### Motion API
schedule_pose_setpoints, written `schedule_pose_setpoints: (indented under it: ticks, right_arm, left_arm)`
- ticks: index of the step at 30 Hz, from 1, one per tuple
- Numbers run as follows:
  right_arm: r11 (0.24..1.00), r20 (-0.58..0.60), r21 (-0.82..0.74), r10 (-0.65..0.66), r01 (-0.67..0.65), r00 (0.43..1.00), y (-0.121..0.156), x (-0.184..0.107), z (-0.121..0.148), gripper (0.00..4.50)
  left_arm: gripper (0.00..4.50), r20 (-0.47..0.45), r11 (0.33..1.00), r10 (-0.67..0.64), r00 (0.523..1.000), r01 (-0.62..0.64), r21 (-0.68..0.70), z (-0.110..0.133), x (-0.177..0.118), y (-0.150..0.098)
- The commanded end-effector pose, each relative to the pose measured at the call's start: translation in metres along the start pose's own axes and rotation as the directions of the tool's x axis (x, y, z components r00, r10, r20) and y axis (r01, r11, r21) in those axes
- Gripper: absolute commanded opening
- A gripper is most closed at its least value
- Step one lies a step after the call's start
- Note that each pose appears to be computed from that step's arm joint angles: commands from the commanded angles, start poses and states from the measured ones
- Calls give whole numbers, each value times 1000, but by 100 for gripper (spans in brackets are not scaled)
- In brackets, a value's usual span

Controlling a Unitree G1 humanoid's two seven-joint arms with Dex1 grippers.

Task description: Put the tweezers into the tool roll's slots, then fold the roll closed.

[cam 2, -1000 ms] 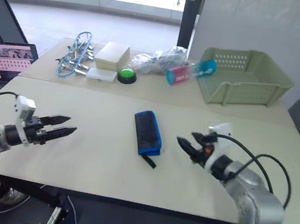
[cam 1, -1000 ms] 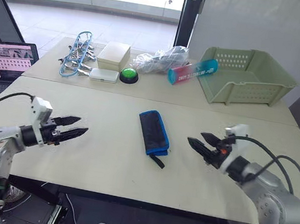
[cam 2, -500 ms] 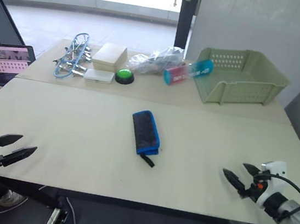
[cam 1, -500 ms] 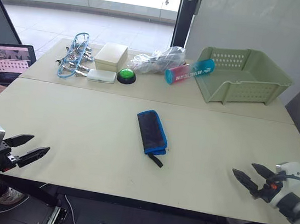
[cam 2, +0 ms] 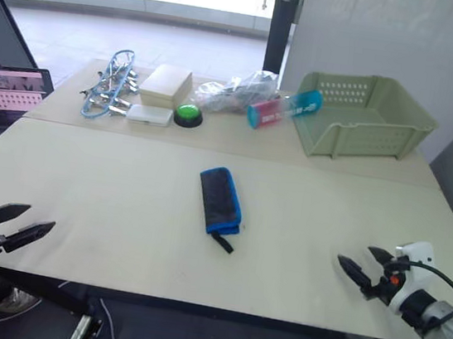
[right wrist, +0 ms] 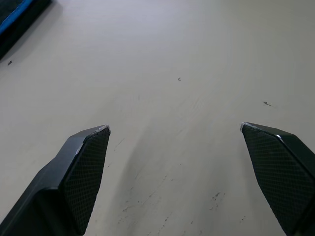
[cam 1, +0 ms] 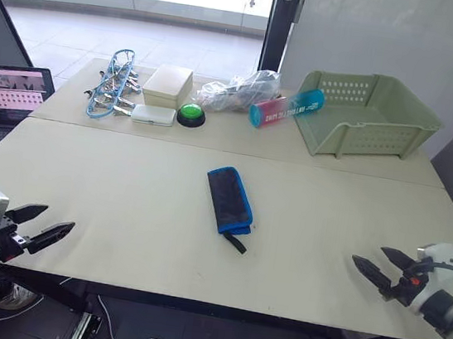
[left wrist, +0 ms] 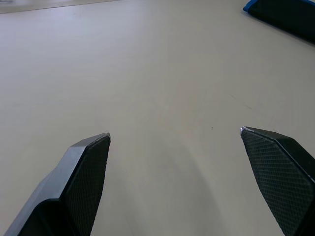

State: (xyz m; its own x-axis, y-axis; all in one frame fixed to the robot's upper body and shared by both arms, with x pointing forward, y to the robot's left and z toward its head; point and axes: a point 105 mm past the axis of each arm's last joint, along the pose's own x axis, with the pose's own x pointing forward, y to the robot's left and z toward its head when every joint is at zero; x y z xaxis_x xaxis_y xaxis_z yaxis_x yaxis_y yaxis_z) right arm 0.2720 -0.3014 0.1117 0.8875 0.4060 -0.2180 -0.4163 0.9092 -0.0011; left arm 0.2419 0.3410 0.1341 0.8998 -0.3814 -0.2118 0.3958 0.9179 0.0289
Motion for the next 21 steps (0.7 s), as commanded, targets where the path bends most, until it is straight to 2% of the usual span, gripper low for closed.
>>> schedule_pose_setpoints:
  ticks: [1, 21]
  right_arm:
    - [999, 39, -34, 10, -9, 999, 1, -4, 16, 450]
    - [1000, 23, -6, 11, -10, 1000, 9, -1, 13, 450]
  left_arm:
    - [447, 39, 999, 6, 999, -7, 39, 16, -2, 1]
    - [447, 38, 998, 4, 999, -6, 69, 17, 6, 0]
